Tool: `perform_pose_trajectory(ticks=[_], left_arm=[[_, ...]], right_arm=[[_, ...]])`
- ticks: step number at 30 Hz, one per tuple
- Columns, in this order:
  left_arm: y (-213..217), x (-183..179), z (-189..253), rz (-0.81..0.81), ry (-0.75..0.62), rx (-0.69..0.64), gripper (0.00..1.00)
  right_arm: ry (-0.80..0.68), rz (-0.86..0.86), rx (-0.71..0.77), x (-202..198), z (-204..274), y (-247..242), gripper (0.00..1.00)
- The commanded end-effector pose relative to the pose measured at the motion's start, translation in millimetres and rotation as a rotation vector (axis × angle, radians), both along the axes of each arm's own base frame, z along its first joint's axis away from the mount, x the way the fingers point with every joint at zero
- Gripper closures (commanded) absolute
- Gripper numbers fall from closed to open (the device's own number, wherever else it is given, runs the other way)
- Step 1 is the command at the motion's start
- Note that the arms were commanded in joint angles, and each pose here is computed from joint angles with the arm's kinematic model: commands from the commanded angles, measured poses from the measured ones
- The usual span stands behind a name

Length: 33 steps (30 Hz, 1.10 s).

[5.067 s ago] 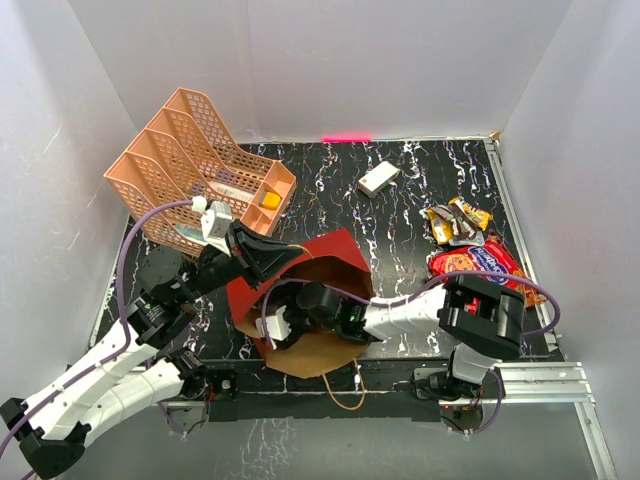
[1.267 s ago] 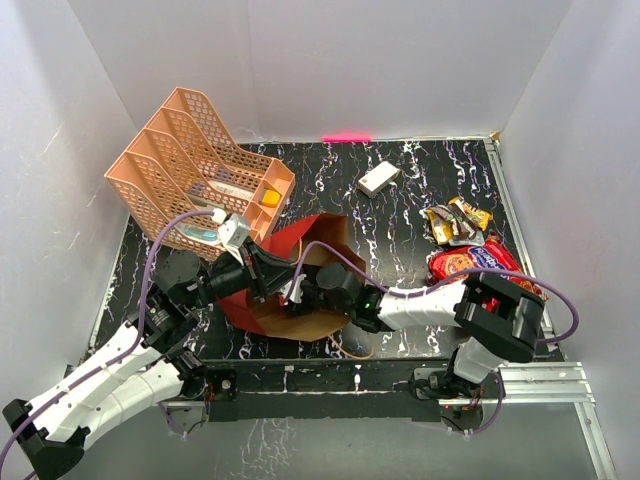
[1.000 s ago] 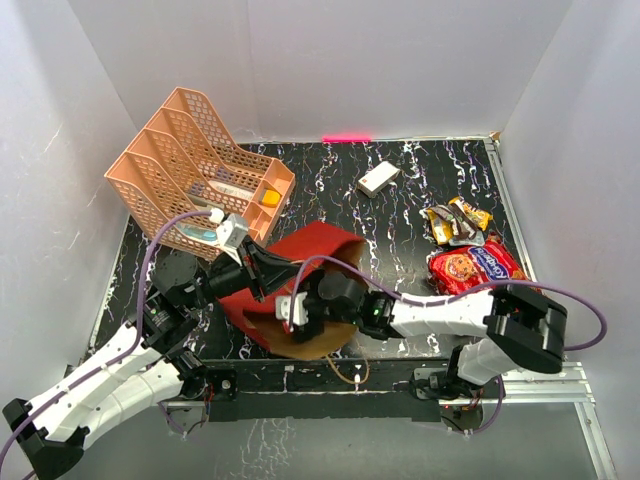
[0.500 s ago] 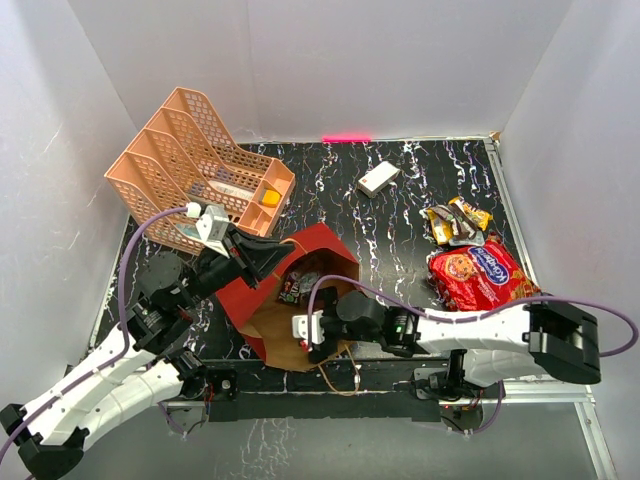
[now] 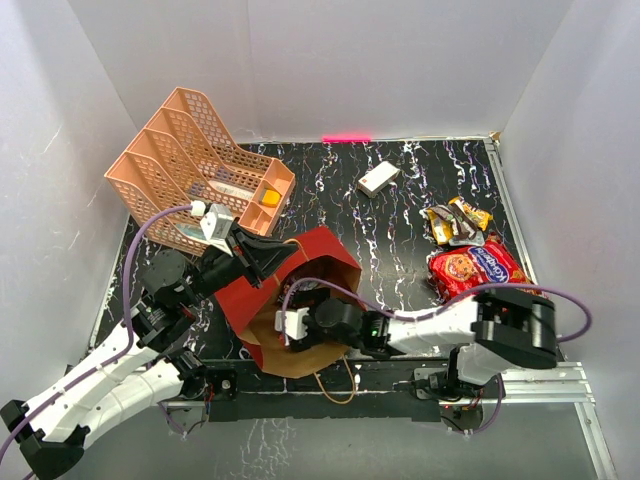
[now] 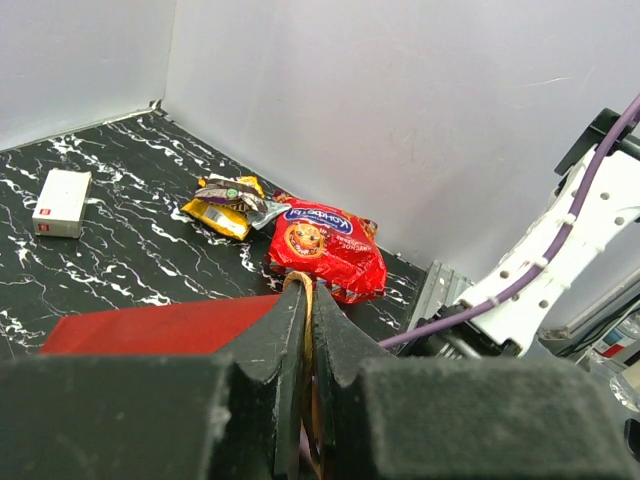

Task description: Take the snacks out of the paper bag

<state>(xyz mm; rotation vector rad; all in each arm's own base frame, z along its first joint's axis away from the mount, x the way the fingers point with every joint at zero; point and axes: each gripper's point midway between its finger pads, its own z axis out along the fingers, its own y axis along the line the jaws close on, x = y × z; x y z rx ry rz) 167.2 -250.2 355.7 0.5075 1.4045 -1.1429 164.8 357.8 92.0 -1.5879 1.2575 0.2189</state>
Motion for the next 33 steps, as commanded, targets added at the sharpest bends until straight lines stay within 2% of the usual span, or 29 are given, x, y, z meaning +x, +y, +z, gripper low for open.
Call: perform_pose_trajectory(ticks=[1,3,6,8,14,19,22,25,28,30,33], left_arm=[[0.5,-4.9,14.5,-0.016,-0.040,-0.031,0.96],[-0.2,-3.6,12.3,-0.014,-0.038,-0.031,0.96],[-0.9,-2.5,11.6,-0.012,-0.031,-0.029,0.96],[-0.2,-2.4,11.6,-0.008,-0.031,-0.029,0.96],[1.1,-2.8,11.4,-0.005,-0.037,-0.034,0.96],[-0.6,-4.3,12.0,-0.018,-0.038,-0.024,0.96],[0.0,-4.8,12.6,-0.017,-0.040,-0.030,0.96],[0.8,-4.9,12.6,-0.014,-0.035,-0.036,0.96],[1.3,-6.1,11.7,-0.017,-0.032,-0.029,0.96],[2.7,-6.9,12.9,-0.015,-0.036,-0.026,0.96],[6.1,-6.5,12.6,0.001,-0.039,-0.020,0.96]], right_arm=[[-0.007,-0.146,0.201,23.8,37.8,36.2,0.24],[-0.018,-0.153,0.214,27.0,31.4,42.7,0.27],[-0.019,-0.216,0.201,36.0,21.5,44.0,0.39],[0.000,-0.239,0.208,37.7,16.4,44.6,0.42],[0.009,-0.259,0.221,41.9,5.2,53.8,0.43],[0.060,-0.236,0.200,36.0,-12.9,62.7,0.33],[0.028,-0.308,0.177,47.9,-20.3,56.7,0.34],[-0.019,-0.383,0.169,66.7,-25.3,52.5,0.43],[-0.025,-0.384,0.162,76.2,-27.9,56.4,0.52],[-0.031,-0.397,0.161,81.7,-28.8,57.0,0.68],[-0.048,-0.399,0.165,84.5,-21.8,57.3,0.77]])
